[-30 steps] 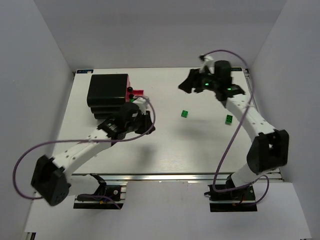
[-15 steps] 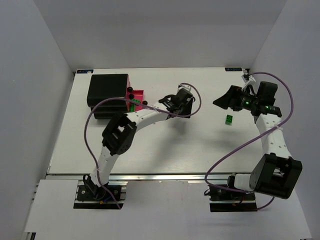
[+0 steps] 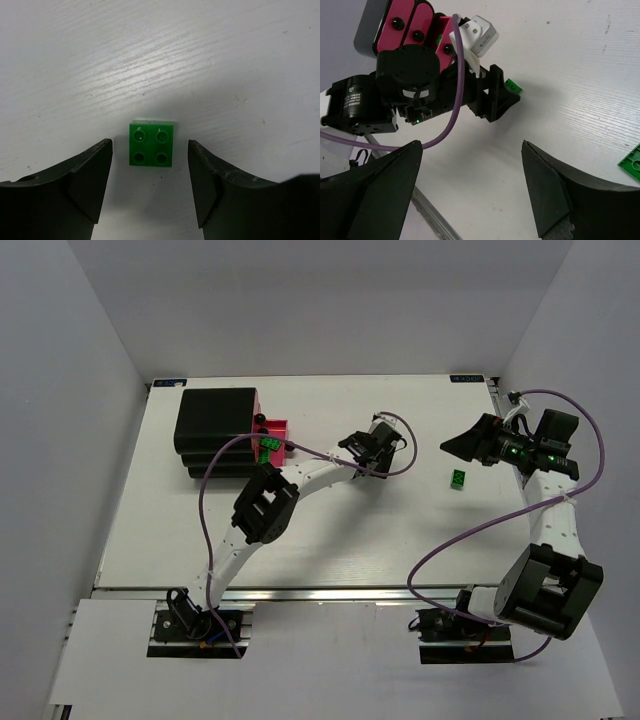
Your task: Sort the legos into containers by color
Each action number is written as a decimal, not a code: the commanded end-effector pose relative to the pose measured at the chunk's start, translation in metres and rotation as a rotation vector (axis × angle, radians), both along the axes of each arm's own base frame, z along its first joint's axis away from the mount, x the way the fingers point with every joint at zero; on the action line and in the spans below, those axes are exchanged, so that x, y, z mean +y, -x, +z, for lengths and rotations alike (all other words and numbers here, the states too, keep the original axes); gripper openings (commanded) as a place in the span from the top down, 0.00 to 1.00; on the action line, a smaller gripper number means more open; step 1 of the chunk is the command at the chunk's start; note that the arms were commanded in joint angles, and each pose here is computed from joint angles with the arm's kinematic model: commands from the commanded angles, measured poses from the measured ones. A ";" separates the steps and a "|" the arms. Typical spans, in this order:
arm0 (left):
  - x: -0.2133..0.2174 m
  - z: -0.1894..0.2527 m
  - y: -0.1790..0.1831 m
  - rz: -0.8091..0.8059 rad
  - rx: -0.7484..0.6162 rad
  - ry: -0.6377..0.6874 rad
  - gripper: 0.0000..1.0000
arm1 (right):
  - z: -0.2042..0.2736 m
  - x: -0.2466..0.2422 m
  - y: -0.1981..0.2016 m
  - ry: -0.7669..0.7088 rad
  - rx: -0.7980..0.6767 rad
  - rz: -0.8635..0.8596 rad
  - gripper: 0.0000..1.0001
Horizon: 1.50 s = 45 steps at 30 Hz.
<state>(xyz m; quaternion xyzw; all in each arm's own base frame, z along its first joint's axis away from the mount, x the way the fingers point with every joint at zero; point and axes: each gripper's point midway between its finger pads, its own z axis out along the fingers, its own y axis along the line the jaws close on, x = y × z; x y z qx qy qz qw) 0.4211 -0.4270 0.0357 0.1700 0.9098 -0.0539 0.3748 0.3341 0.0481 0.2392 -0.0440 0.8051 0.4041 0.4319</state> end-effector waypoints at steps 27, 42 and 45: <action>0.190 0.124 -0.021 0.323 -0.204 -0.088 0.93 | 0.011 0.004 0.022 -0.048 -0.107 0.069 1.00; 0.234 0.124 -0.094 0.396 -0.275 -0.338 0.92 | 0.002 0.003 0.019 -0.062 -0.081 0.067 1.00; 0.242 0.124 -0.103 0.428 -0.290 -0.376 0.92 | 0.001 0.003 0.018 -0.065 -0.078 0.073 1.00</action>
